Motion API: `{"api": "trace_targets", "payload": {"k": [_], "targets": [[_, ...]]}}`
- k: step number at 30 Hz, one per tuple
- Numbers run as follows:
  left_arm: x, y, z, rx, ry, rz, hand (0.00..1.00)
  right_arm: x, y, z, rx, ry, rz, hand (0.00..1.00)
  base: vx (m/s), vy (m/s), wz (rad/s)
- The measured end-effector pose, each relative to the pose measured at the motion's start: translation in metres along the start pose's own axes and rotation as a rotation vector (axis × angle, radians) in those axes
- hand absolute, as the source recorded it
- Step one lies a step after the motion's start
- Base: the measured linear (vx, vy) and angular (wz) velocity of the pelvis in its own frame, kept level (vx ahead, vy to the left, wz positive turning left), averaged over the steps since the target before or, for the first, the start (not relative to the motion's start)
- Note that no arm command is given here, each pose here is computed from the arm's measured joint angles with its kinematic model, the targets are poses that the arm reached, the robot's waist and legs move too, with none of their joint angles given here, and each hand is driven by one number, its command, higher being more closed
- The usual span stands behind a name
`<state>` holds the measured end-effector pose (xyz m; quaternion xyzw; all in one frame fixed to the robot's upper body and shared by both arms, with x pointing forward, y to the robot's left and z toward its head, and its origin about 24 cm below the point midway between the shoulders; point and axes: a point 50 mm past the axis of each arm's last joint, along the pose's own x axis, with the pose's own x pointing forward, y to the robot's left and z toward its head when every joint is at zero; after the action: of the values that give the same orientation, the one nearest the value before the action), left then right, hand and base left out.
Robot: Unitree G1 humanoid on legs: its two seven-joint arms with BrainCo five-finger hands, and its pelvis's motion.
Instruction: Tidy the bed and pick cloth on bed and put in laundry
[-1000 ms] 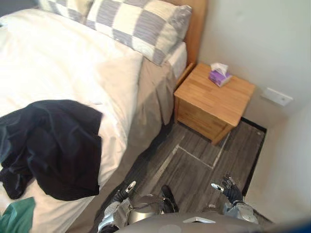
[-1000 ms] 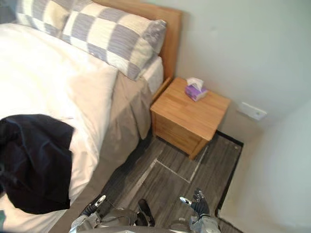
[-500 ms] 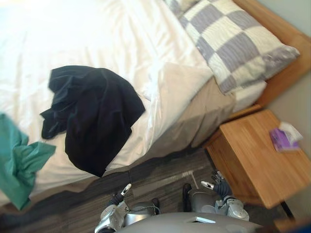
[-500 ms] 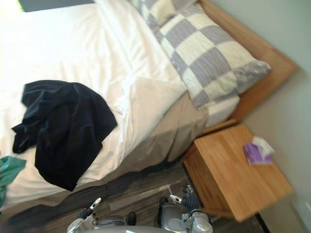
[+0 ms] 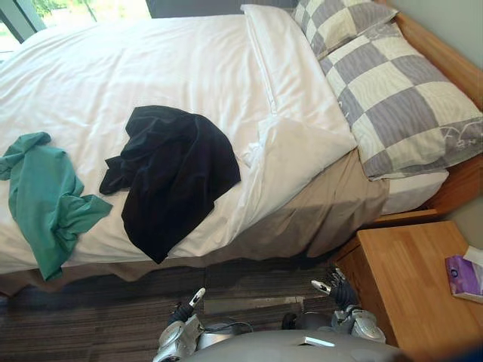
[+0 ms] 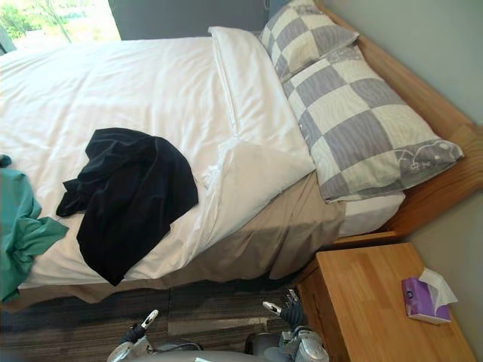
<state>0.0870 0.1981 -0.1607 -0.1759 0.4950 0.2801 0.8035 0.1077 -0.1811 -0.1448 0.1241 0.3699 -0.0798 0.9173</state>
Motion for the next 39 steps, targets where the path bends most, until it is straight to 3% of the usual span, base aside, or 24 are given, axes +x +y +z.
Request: {"api": "trace_targets", "payload": {"k": [6, 11, 15, 18, 20, 24, 30, 39], "targets": [[0.000, 0.003, 0.002, 0.046, -0.008, 0.002, 0.00, -0.010, -0.007, -0.016, 0.106, 0.034, -0.074, 0.00, -0.01, 0.146, 0.07], [0.000, -0.002, 0.000, 0.114, -0.006, -0.053, 0.00, -0.019, -0.019, -0.023, 0.260, 0.006, -0.256, 0.00, 0.09, 0.070, 0.04], [-0.001, -0.003, -0.003, 0.129, 0.007, -0.092, 0.00, -0.024, -0.031, -0.021, 0.288, -0.026, -0.389, 0.00, 0.12, -0.009, 0.08], [-0.001, 0.002, -0.005, 0.154, 0.025, -0.088, 0.00, -0.025, -0.056, 0.019, 0.265, -0.200, -0.512, 0.00, 0.07, -0.002, -0.02], [-0.001, 0.005, -0.003, 0.187, 0.028, -0.105, 0.00, -0.031, -0.083, 0.081, 0.141, -0.432, -0.565, 0.00, 0.00, 0.000, 0.00], [-0.002, 0.019, 0.004, 0.266, 0.024, -0.100, 0.00, -0.047, -0.098, 0.176, -0.063, -0.738, -0.559, 0.00, -0.01, 0.012, -0.01], [-0.008, 0.053, -0.008, 0.396, 0.086, -0.042, 0.00, -0.040, -0.076, 0.246, -0.301, -0.812, -0.440, 0.00, -0.02, -0.003, 0.03], [0.000, 0.044, 0.027, 0.449, -0.027, -0.030, 0.00, -0.046, -0.021, 0.353, -0.469, -1.021, -0.367, 0.00, -0.07, -0.018, 0.31]]}}
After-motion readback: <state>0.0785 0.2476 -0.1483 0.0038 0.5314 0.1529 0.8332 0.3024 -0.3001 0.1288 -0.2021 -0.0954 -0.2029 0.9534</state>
